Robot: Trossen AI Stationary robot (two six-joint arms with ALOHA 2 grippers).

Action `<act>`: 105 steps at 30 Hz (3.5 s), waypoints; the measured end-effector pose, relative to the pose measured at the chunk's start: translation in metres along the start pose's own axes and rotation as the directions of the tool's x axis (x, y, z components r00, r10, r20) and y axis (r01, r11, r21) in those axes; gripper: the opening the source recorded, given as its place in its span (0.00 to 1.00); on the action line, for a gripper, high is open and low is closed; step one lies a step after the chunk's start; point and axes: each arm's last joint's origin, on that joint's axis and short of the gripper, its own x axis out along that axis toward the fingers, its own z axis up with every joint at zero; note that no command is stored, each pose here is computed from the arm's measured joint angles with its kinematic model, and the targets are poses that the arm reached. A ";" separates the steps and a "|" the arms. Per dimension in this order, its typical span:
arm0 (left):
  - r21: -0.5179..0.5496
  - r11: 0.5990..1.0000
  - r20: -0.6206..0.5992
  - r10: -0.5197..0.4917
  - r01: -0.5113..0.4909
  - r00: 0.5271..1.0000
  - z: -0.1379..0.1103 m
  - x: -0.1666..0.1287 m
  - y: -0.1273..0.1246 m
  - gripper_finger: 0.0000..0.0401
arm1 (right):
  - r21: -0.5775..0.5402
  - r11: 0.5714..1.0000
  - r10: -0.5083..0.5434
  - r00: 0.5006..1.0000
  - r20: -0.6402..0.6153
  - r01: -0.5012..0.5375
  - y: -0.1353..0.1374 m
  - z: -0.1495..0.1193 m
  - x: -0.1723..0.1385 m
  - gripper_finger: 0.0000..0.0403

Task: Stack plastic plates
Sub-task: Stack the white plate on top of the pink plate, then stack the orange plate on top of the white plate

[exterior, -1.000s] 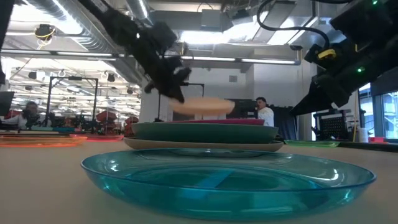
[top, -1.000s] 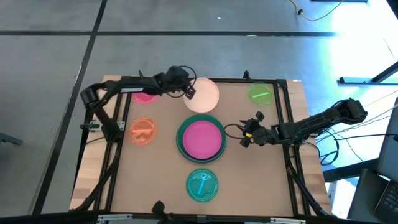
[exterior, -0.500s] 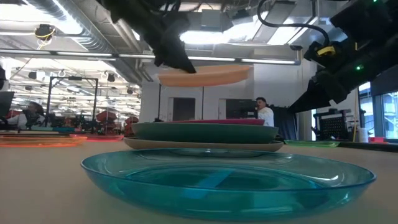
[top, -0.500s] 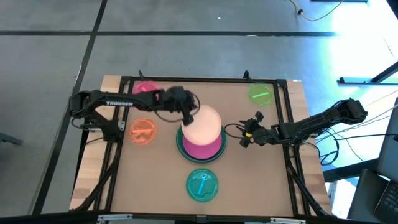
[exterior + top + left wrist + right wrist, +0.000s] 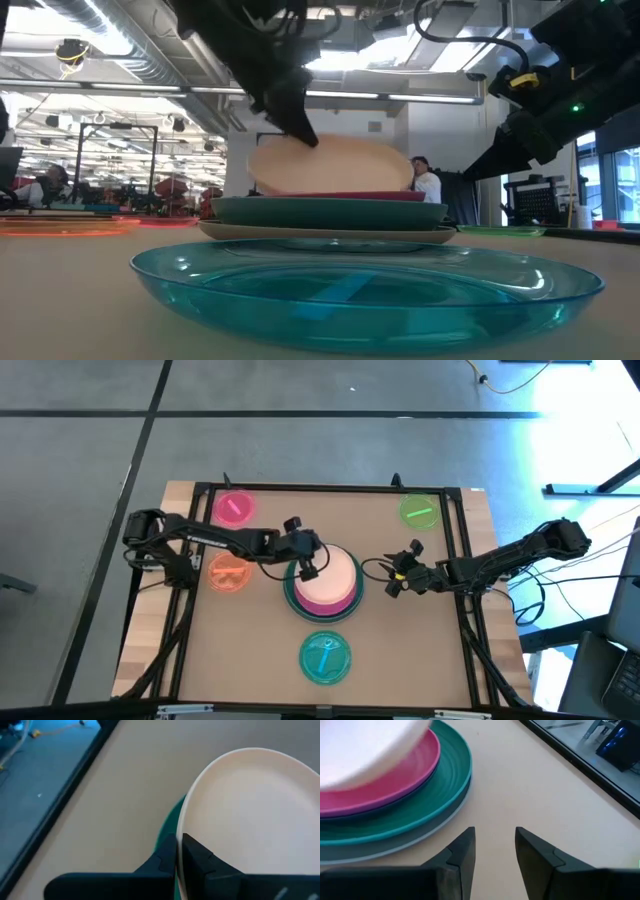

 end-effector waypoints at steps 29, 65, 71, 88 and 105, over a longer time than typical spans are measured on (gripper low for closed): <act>-0.074 0.986 -0.039 -0.152 0.149 0.988 -0.004 0.007 -0.005 0.16 | -0.010 1.000 0.016 1.000 -0.008 -0.017 0.000 0.000 0.000 0.32; -0.159 0.978 -0.538 0.026 -0.131 0.842 -0.072 -0.077 -0.029 0.24 | 0.016 1.000 0.018 1.000 -0.005 -0.018 0.001 0.000 0.000 0.32; -0.159 0.967 -0.592 0.068 -0.199 0.803 -0.105 -0.075 -0.033 0.24 | 0.016 1.000 0.018 1.000 -0.006 -0.018 0.001 0.000 0.000 0.32; -0.172 0.957 -0.656 0.067 -0.235 0.752 -0.151 -0.062 -0.028 0.24 | 0.015 1.000 0.018 1.000 -0.006 -0.017 0.001 0.000 0.000 0.32; -0.174 0.958 -0.641 0.064 -0.226 0.765 -0.162 -0.057 -0.026 0.05 | 0.015 1.000 0.018 1.000 -0.006 -0.017 0.001 0.000 0.000 0.32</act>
